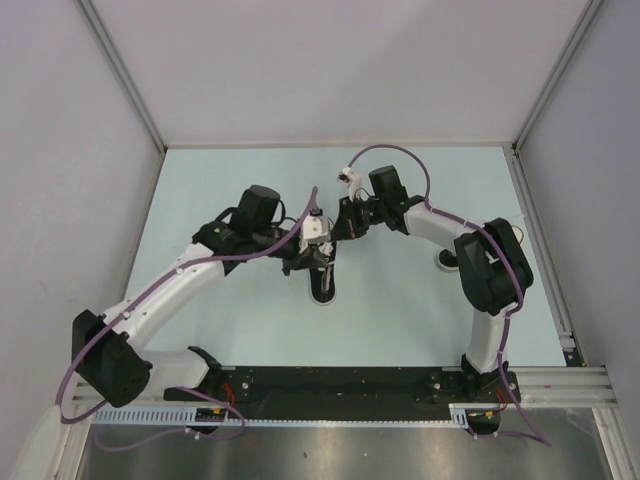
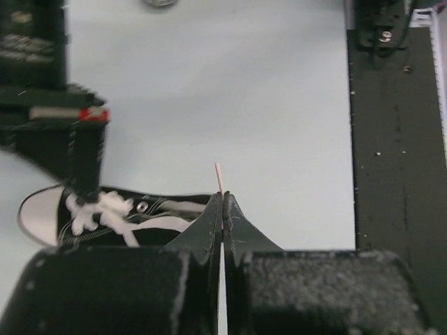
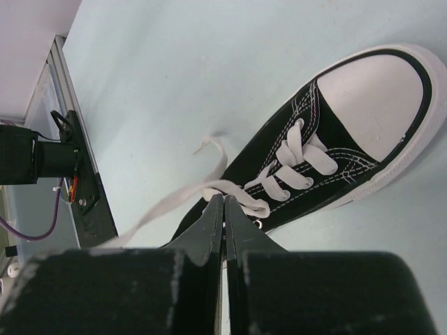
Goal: Tie the shoes
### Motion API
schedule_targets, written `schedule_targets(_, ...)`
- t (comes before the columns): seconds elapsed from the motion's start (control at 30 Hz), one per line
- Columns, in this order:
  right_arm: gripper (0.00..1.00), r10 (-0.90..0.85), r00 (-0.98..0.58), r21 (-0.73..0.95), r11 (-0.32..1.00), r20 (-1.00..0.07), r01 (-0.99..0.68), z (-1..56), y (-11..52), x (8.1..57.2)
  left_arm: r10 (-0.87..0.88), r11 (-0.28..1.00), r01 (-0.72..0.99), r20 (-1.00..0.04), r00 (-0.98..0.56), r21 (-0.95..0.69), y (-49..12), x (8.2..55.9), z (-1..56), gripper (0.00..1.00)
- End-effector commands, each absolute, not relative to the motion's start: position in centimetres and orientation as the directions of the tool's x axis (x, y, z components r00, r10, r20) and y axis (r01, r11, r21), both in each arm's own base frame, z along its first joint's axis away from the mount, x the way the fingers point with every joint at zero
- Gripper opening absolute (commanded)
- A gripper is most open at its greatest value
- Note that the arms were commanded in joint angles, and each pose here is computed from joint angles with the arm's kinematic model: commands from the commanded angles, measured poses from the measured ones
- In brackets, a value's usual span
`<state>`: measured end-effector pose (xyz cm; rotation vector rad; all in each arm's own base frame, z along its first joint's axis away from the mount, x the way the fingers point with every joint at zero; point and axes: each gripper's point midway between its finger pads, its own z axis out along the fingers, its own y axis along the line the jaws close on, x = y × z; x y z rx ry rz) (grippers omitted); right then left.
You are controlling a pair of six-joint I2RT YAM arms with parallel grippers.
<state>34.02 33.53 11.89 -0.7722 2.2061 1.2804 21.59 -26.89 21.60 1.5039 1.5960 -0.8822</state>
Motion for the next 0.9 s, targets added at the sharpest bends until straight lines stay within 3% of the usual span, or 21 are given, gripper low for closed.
schedule_targets(0.0,0.00,-0.220,-0.695,0.610,0.348,-0.684,-0.712,12.9,34.1,34.3,0.448,-0.034,0.999,-0.893,0.038,0.025,-30.2,20.3,21.6,0.00)
schedule_targets(0.27,0.00,-0.220,-0.681,0.614,0.305,-0.699,-0.728,13.3,34.4,34.1,0.436,-0.167,0.985,-0.892,0.121,0.051,-37.1,18.5,18.9,0.00)
schedule_targets(0.6,0.00,-0.241,-0.678,0.629,0.255,-0.694,-0.734,13.4,34.2,33.3,0.431,-0.149,0.962,-0.861,0.270,0.227,-39.9,21.9,13.9,0.00)
schedule_targets(0.87,0.00,-0.250,-0.686,0.645,0.235,-0.683,-0.727,13.1,33.7,33.1,0.454,-0.166,0.953,-0.838,0.303,0.255,-40.6,23.2,10.8,0.00)
